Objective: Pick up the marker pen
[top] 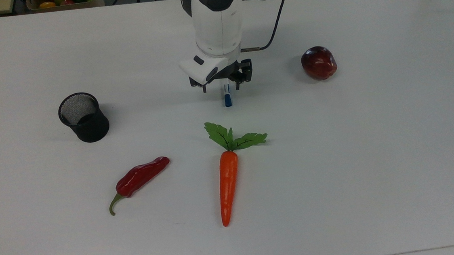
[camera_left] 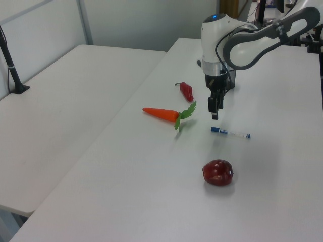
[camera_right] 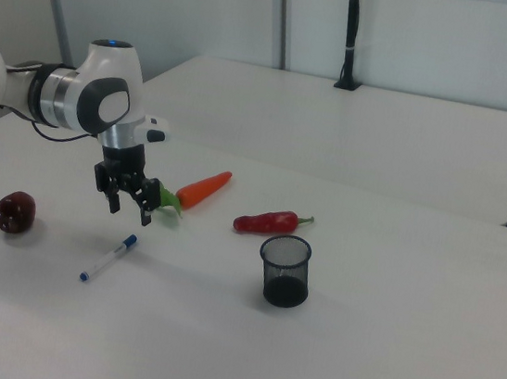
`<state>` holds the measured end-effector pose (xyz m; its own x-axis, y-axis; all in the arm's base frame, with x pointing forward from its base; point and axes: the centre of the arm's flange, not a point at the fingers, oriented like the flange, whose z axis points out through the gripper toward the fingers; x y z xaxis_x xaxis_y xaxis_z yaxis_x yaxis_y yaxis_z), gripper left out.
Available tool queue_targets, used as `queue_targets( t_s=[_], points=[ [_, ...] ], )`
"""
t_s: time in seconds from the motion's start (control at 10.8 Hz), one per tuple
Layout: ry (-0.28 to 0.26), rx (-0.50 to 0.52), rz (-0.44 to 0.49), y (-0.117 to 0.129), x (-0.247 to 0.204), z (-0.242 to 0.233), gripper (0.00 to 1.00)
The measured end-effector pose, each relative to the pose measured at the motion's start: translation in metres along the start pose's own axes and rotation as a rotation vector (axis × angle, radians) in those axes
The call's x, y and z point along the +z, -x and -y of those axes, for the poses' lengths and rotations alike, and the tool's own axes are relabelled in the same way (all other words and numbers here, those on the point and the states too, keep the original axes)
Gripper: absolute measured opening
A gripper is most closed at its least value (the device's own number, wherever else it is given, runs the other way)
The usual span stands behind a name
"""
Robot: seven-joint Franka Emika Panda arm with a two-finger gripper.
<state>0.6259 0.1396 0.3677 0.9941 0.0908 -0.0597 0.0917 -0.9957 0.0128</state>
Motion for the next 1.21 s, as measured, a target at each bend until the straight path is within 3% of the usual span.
queue_targets(
  t_s=[0.09,0.19,0.37,0.65,1.21],
  points=[
    [0.011,-0.007,-0.017,-0.002,-0.008,-0.001,0.99],
    [0.023,-0.013,-0.043,-0.003,-0.022,-0.001,1.00],
    [0.047,-0.024,-0.093,0.002,-0.062,-0.005,1.00],
    [0.067,-0.005,-0.067,0.033,-0.136,-0.021,1.00],
    [0.064,0.007,-0.058,0.092,-0.220,-0.109,1.00]
  ],
)
